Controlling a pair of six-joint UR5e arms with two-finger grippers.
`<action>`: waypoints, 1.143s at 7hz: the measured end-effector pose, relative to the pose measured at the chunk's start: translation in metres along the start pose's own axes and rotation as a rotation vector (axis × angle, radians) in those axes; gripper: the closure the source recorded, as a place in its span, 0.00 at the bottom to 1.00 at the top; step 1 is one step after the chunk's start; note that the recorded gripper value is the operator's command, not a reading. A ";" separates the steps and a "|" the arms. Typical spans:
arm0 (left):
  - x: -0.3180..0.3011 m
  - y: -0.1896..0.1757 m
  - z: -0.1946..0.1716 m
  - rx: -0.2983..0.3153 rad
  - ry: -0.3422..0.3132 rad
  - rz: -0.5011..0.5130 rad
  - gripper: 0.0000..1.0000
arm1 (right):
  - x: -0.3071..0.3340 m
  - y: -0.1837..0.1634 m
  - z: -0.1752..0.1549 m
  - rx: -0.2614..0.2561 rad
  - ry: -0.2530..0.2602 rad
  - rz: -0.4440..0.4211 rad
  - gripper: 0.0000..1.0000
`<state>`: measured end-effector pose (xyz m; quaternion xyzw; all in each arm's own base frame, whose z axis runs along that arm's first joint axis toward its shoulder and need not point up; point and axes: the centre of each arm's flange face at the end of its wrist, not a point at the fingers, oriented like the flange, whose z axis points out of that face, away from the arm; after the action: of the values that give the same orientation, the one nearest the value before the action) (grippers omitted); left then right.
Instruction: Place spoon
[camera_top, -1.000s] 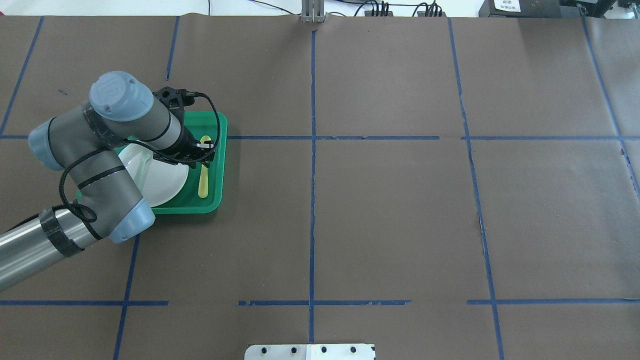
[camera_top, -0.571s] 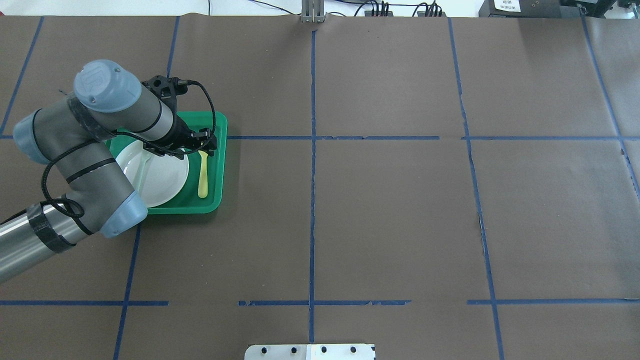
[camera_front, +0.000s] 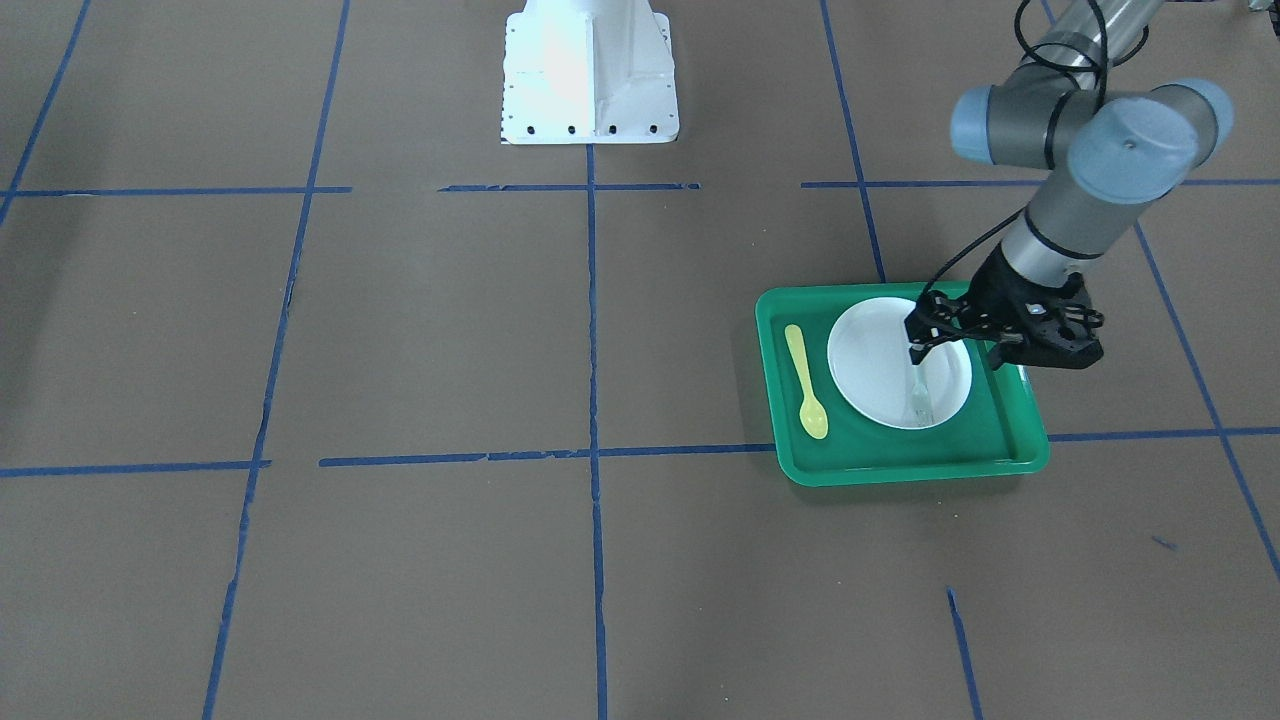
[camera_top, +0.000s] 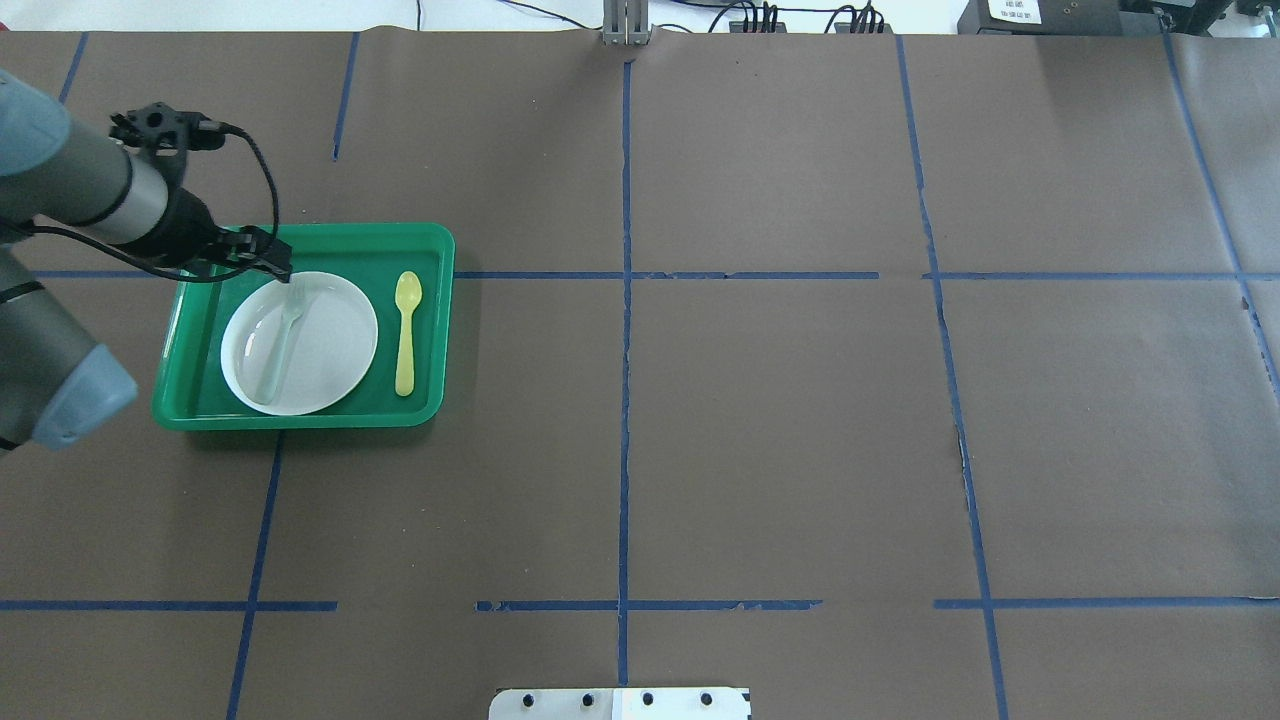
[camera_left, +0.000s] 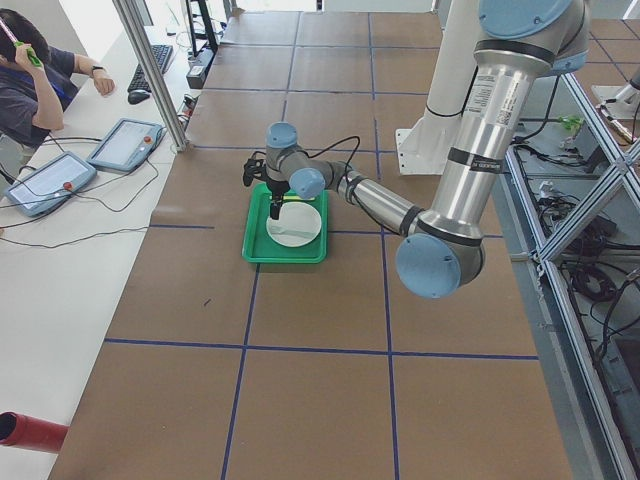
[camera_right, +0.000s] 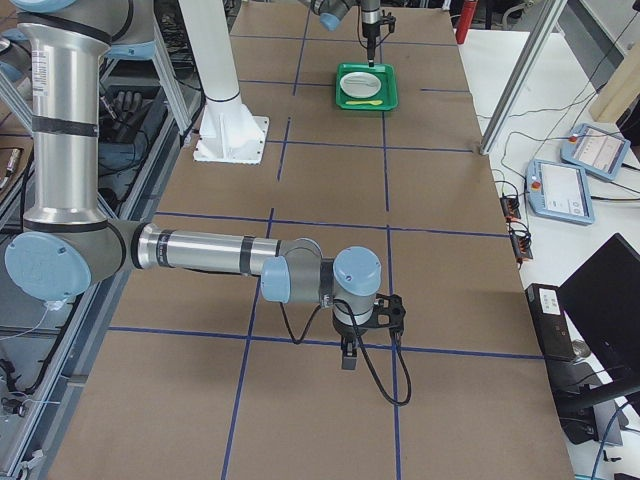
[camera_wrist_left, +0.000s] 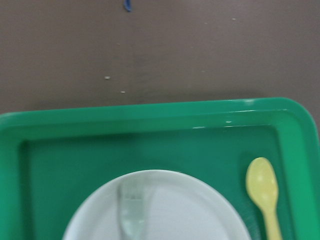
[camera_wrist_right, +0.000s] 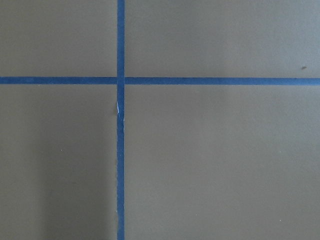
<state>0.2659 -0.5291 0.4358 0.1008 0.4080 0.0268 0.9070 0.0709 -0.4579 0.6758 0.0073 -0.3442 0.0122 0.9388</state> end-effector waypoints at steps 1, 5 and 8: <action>-0.065 0.007 -0.017 -0.002 -0.042 0.073 0.00 | 0.000 0.000 0.000 0.000 0.000 0.000 0.00; -0.270 0.038 -0.102 -0.089 -0.164 0.120 0.00 | 0.000 0.000 0.000 -0.001 0.000 0.000 0.00; -0.357 0.080 -0.131 -0.162 -0.146 0.106 0.00 | 0.000 0.000 0.000 0.000 0.000 0.000 0.00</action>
<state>-0.0665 -0.4768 0.6295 0.0501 0.3312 0.1002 0.9369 0.0709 -0.4576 0.6761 0.0071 -0.3442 0.0122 0.9388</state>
